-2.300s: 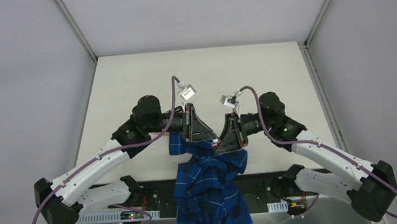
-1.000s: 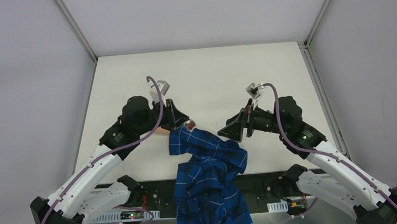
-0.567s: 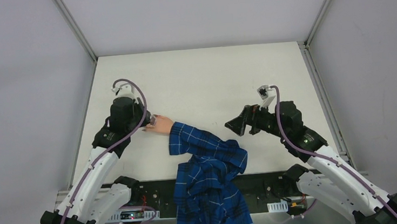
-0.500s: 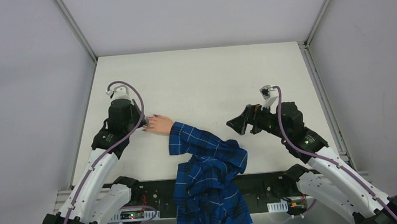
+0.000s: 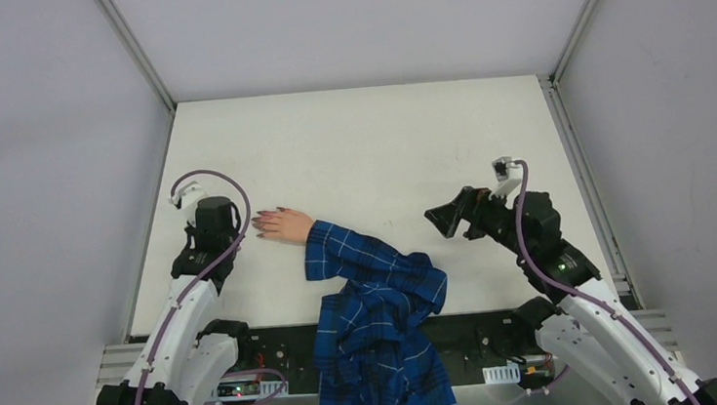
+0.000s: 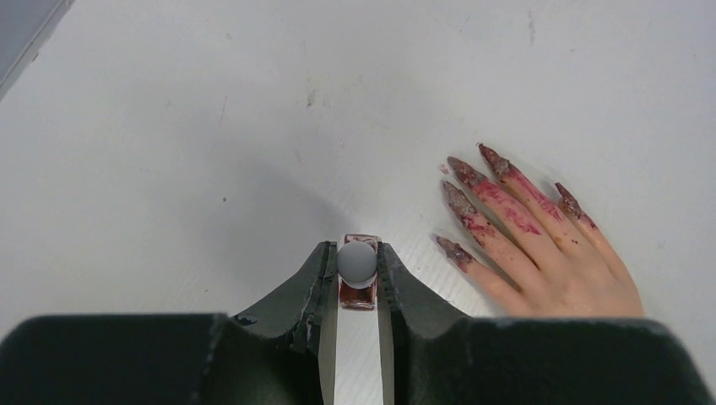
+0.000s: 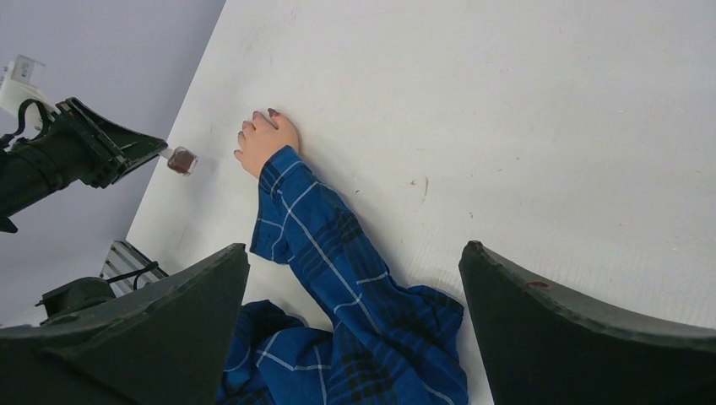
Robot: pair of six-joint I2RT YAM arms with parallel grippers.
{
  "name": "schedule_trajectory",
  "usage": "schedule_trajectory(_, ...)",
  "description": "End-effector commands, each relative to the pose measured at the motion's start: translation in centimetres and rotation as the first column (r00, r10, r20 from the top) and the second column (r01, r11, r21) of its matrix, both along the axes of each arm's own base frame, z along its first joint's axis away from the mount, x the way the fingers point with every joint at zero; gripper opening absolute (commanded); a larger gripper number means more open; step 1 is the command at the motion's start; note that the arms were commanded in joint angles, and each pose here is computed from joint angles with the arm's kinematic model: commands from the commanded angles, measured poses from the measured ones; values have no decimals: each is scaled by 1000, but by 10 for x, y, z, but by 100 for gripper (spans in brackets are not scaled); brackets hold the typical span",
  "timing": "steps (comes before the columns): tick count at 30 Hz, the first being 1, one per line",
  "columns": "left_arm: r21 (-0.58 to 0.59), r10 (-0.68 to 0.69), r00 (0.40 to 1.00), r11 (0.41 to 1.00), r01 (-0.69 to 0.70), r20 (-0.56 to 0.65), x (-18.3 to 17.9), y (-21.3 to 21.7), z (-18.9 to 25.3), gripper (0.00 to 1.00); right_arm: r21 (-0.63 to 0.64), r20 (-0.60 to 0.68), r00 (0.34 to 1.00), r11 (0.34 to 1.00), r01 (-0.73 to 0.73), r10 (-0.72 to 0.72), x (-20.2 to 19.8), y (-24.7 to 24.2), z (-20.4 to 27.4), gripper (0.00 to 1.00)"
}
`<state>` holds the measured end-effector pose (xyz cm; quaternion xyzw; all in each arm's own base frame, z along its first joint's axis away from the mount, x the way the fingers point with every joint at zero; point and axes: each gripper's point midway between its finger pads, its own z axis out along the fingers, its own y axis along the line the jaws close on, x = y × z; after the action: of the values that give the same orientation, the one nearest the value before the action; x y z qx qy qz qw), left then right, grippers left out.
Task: Paint the nails
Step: Place the nail polish bottle at the center of the board, then reset both arms
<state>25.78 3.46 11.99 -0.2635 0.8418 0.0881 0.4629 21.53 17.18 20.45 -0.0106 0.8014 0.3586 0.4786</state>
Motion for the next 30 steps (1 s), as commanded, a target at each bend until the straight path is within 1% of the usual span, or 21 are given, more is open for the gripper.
schedule_trajectory(1,-16,50,998,999,-49,27,6,4,-6,3,36,44,999,999,18,-20,2,-4,11,99)
schedule_trajectory(5,-29,51,998,998,-50,27,4,2,-16,2,52,41,999,999,-6,4,-2,-1,12,99)
schedule_trajectory(8,-37,11,999,999,-10,43,11,-3,-24,2,57,41,999,998,-7,5,-3,-1,12,99)
schedule_trajectory(14,-42,9,1000,999,-8,30,15,-5,-26,2,59,47,999,998,-11,8,-6,-2,15,99)
schedule_trajectory(22,-50,3,1000,999,-3,7,17,-7,-31,6,63,43,999,998,-10,7,-6,-2,14,99)
schedule_trajectory(30,-50,-5,1000,999,5,-1,18,-8,-31,14,60,40,999,998,-10,8,-6,-2,12,99)
